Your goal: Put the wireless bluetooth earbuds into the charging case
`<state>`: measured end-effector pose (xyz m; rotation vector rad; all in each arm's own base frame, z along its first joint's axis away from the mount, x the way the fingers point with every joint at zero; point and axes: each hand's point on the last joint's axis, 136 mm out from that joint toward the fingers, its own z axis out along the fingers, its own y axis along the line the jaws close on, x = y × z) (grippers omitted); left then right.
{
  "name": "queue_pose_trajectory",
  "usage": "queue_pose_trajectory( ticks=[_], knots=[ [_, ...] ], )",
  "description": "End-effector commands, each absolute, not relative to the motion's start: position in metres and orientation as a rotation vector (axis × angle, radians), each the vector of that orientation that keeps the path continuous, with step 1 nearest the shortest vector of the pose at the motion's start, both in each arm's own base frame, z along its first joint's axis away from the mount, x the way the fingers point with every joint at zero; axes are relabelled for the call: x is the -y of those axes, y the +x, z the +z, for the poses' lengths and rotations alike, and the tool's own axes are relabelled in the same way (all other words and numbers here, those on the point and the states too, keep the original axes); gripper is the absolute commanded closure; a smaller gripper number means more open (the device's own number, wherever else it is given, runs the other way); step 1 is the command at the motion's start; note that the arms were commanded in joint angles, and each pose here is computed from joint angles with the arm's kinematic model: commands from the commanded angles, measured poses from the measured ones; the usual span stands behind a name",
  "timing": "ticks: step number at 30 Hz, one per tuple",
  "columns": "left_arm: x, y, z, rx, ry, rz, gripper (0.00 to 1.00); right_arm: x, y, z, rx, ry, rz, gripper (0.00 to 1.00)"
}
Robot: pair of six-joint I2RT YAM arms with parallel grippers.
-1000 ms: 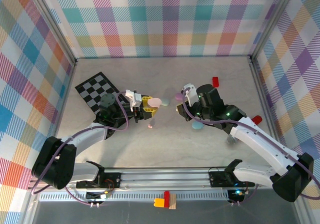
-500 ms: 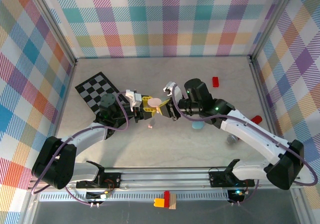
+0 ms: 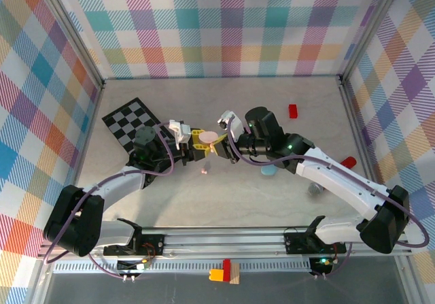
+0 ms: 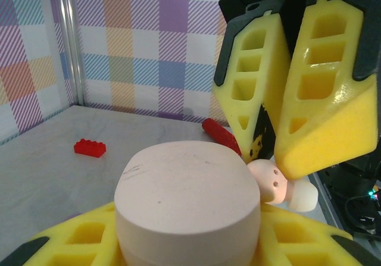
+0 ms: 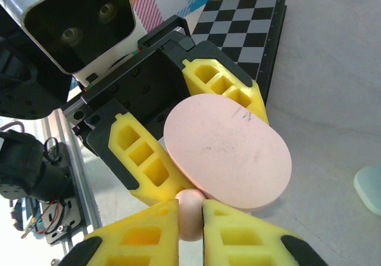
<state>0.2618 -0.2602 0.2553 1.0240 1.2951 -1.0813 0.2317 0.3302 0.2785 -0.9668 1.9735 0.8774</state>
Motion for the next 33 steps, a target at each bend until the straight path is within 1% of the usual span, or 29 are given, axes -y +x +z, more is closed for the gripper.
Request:
queue_pose_trajectory(
  ticks=[1,9,14,17,18,22,26,28,29,33],
  knots=[
    [0.261,0.245,0.27,-1.191,1.081,-1.107,0.61,-0.327,0.253,0.298,-1.881,-0.903,0.769,0.86],
    [0.262,0.243,0.269,-1.188,1.091,-1.116,0.61,-0.33,0.255,0.314,-1.795,-0.883,0.777,0.86],
    [0.262,0.246,0.269,-1.195,1.081,-1.11,0.61,-0.329,0.258,0.313,-1.801,-0.872,0.76,0.86],
    [0.261,0.252,0.264,-1.213,1.059,-1.082,0.61,-0.32,0.263,0.307,-1.851,-0.814,0.722,0.85],
    [0.261,0.254,0.263,-1.222,1.053,-1.077,0.61,-0.318,0.263,0.305,-1.863,-0.799,0.717,0.82],
    [0.262,0.258,0.259,-1.23,1.051,-1.084,0.61,-0.308,0.258,0.301,-1.89,-0.763,0.735,0.6],
    [0.263,0.26,0.26,-1.223,1.046,-1.078,0.61,-0.292,0.256,0.296,-1.92,-0.702,0.754,0.47],
    [0.263,0.261,0.26,-1.223,1.044,-1.076,0.61,-0.285,0.253,0.292,-1.941,-0.691,0.76,0.38],
    [0.263,0.261,0.26,-1.225,1.044,-1.077,0.61,-0.282,0.25,0.289,-1.953,-0.702,0.748,0.36],
    [0.264,0.259,0.258,-1.226,1.06,-1.102,0.61,-0.283,0.228,0.271,-1.953,-0.858,0.766,0.18]
  ],
)
